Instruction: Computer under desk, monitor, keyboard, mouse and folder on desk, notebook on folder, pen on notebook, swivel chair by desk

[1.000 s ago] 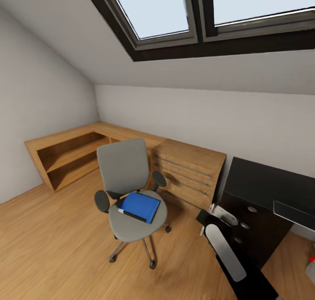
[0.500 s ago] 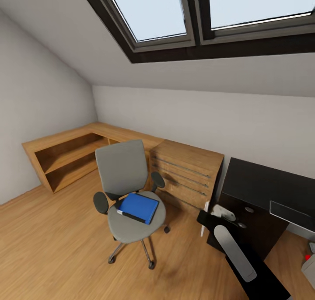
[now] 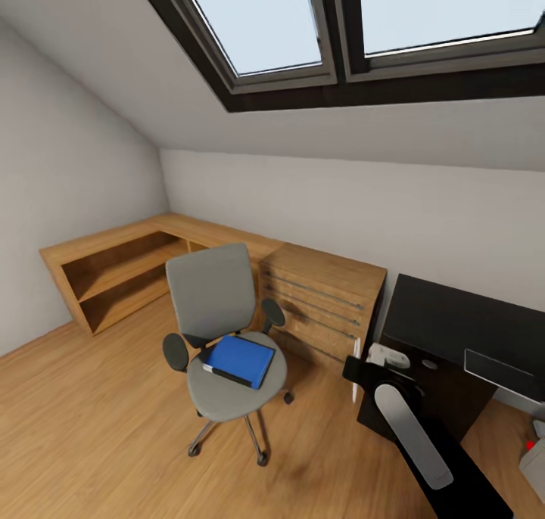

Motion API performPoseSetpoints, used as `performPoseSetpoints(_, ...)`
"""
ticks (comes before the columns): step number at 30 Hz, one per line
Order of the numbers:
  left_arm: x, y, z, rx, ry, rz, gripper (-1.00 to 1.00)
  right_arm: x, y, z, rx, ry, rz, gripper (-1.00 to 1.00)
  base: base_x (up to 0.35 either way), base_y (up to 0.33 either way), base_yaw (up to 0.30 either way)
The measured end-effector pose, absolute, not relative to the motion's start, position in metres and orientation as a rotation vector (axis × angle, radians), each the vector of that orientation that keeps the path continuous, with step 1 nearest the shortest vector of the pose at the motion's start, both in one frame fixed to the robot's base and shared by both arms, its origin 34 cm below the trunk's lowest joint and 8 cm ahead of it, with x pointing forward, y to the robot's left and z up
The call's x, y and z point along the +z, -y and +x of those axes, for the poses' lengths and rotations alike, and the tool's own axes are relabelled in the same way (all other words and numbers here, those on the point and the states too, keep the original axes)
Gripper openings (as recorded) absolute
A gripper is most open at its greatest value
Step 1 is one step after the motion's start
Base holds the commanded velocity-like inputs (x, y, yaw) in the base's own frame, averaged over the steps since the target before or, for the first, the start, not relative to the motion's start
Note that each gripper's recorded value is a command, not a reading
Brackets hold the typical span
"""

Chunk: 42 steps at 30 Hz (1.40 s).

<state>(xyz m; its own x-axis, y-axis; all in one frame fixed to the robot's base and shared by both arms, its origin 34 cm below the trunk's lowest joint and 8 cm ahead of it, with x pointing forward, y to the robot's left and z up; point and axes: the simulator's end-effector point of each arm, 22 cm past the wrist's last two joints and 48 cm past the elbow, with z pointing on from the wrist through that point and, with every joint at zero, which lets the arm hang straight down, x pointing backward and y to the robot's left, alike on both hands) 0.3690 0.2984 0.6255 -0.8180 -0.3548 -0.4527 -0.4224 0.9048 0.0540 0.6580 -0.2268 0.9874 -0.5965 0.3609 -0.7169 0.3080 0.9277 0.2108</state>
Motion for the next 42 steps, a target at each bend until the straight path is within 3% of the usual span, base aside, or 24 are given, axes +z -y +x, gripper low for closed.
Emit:
performPoseSetpoints(13, 0.638, -0.292, 0.373, 0.198, -2.588, -0.572, 1.0, 0.998, 0.22, 0.655, 0.094, -2.244, 0.467, -1.0, 0.0, 0.0, -0.006)
performPoseSetpoints(19, 0.64, -0.284, 0.374, 0.197, -2.556, -0.575, 1.0, 0.999, 0.218, 0.655, 0.101, -2.243, 0.464, -1.0, 0.075, 0.0, -0.243)
performPoseSetpoints(30, 0.642, -0.28, 0.378, 0.19, -2.553, -0.528, 1.0, 0.996, 0.207, 0.652, 0.1, -2.254, 0.423, -1.0, 0.304, 0.0, -0.271)
performPoseSetpoints(35, 0.667, -0.228, 0.429, 0.022, -2.482, -0.465, 1.0, 0.995, 0.203, 0.65, 0.096, -2.259, 0.4, -1.0, 0.321, -0.022, -0.255)
performPoseSetpoints(37, 0.712, -0.156, 0.478, -0.138, -2.499, -0.291, 1.0, 0.992, 0.205, 0.65, 0.084, -2.262, 0.397, -1.0, 0.322, -0.067, -0.179)
performPoseSetpoints(42, 0.777, -0.109, 0.52, -0.212, -2.419, -0.285, 1.0, 0.996, 0.218, 0.654, 0.003, -2.231, 0.376, -1.0, 0.322, -0.098, -0.049)
